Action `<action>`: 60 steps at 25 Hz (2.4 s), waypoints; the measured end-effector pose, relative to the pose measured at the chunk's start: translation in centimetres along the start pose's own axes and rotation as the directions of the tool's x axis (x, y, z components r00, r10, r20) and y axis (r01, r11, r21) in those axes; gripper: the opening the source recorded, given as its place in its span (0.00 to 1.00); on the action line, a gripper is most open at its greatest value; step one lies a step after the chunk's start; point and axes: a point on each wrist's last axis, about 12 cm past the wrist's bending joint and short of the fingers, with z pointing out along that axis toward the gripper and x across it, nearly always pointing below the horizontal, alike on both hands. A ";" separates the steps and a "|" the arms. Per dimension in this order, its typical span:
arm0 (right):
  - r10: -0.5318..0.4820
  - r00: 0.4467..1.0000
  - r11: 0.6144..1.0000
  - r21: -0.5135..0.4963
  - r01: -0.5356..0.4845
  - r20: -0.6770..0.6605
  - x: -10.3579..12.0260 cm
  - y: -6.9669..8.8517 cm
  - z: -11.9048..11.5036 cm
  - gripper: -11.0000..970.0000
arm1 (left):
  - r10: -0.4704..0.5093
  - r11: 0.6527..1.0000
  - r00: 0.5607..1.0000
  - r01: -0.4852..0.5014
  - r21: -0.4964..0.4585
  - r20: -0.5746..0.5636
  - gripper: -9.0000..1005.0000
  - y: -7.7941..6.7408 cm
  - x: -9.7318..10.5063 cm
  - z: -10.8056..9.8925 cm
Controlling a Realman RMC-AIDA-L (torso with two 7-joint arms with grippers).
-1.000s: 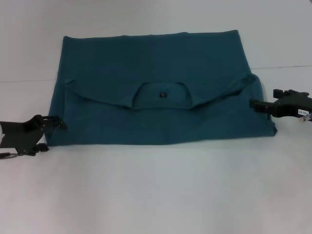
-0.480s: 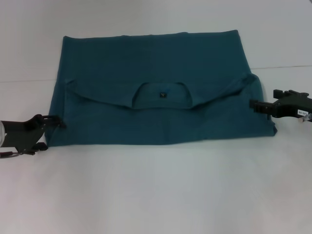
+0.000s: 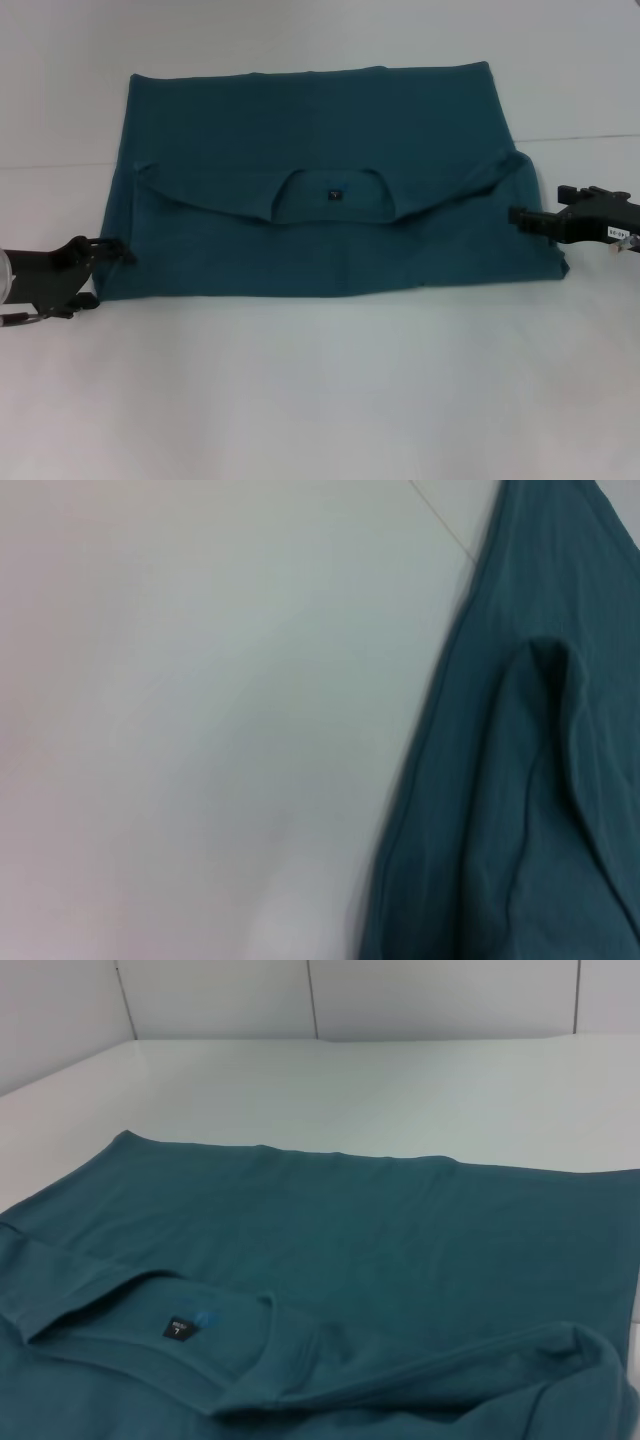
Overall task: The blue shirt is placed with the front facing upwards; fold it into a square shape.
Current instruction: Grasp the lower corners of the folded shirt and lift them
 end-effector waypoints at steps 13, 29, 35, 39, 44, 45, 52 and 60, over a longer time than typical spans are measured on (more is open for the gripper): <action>0.000 1.000 1.000 0.010 0.000 -0.002 0.1 -0.1 0.1 0.94 | 0.008 1.000 1.000 -0.008 0.028 0.000 0.87 -1.2 0.0 0.3; -0.001 1.000 1.000 0.019 0.001 -0.001 0.0 -0.2 0.1 0.94 | -0.014 0.994 0.999 0.010 0.108 0.037 0.87 -2.8 -0.6 0.1; -0.001 1.000 1.000 0.020 0.001 -0.001 0.0 -0.2 0.1 0.94 | -0.007 0.991 0.999 0.000 0.137 0.049 0.87 -3.9 -0.7 0.3; -0.008 1.000 1.000 0.021 0.008 -0.002 0.1 -0.2 0.1 0.94 | -0.001 0.990 0.998 -0.008 0.141 0.068 0.87 -4.5 -0.8 0.6; -0.012 1.000 1.000 0.020 0.013 -0.003 0.0 -0.1 0.3 0.94 | 0.019 0.988 0.995 -0.033 0.152 0.099 0.87 -5.8 -1.3 0.8; -0.013 1.000 1.000 0.021 0.013 -0.003 0.0 -0.1 0.4 0.94 | 0.021 0.987 0.994 -0.037 0.157 0.104 0.87 -6.0 -1.4 0.8; -0.017 1.000 0.999 0.029 0.017 -0.004 -0.1 -0.1 0.5 0.94 | 0.028 0.983 0.988 -0.055 0.177 0.152 0.87 -6.8 -2.0 0.6; -0.015 1.000 1.000 0.025 0.015 -0.009 0.0 0.0 0.7 0.94 | 0.035 0.983 0.987 -0.062 0.174 0.154 0.87 -5.9 -2.5 -0.1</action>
